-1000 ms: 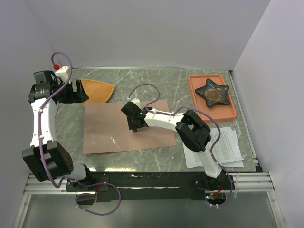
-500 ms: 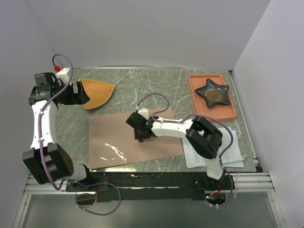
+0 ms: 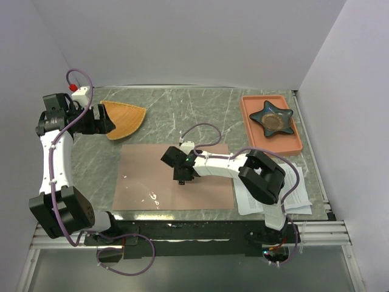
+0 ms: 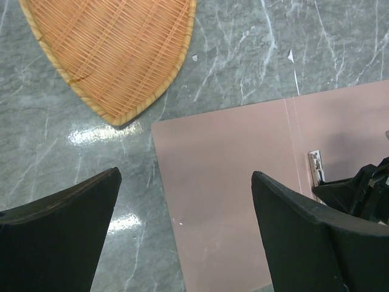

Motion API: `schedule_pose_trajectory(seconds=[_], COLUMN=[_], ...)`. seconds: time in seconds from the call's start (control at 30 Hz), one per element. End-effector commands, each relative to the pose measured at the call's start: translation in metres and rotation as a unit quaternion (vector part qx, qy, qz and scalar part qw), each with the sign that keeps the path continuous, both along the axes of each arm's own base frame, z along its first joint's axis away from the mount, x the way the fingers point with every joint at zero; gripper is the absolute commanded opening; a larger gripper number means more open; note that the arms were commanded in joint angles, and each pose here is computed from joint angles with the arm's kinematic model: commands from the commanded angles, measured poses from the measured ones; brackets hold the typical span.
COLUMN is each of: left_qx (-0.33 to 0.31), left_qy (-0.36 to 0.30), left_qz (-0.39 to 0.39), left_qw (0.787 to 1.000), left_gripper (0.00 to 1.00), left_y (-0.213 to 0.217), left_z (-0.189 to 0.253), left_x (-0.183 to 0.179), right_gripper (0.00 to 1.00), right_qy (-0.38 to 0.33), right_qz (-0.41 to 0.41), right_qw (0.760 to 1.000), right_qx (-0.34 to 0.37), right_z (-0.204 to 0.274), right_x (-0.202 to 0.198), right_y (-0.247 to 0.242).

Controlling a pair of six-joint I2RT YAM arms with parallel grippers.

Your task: Put the files into the folder

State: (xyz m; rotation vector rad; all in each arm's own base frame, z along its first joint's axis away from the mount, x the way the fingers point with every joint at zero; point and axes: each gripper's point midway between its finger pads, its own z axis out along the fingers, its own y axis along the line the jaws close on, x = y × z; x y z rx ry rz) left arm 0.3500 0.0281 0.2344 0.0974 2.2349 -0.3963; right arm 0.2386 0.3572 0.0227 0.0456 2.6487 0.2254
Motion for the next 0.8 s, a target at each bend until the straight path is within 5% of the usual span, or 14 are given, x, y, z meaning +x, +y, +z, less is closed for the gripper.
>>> schedule_pose_trajectory(seconds=[0.0, 0.3, 0.5, 0.6, 0.77], left_qx=[-0.008, -0.010, -0.005, -0.004, -0.005], left_qy=[-0.026, -0.018, -0.015, -0.015, -0.018], left_qz=[-0.015, -0.019, -0.016, -0.012, -0.017], left_qw=[1.000, 1.000, 1.000, 1.000, 1.000], left_gripper=[0.96, 0.96, 0.96, 0.96, 0.96], left_y=[-0.007, -0.009, -0.007, -0.004, -0.006], left_z=[0.012, 0.003, 0.002, 0.003, 0.005], left_x=[-0.001, -0.007, -0.005, -0.003, -0.003], right_gripper=[0.34, 0.40, 0.67, 0.81, 0.82], right_qy=[0.012, -0.018, -0.051, -0.069, -0.046], right_qz=[-0.016, 0.005, 0.013, -0.015, -0.084], right_qw=[0.999, 0.999, 0.998, 0.993, 0.970], right_qx=[-0.037, -0.041, -0.041, -0.094, -0.223], right_z=[0.000, 0.023, 0.065, 0.080, 0.075], right_x=[-0.013, -0.012, -0.004, 0.007, 0.012], right_y=[-0.028, -0.045, -0.053, -0.087, -0.170])
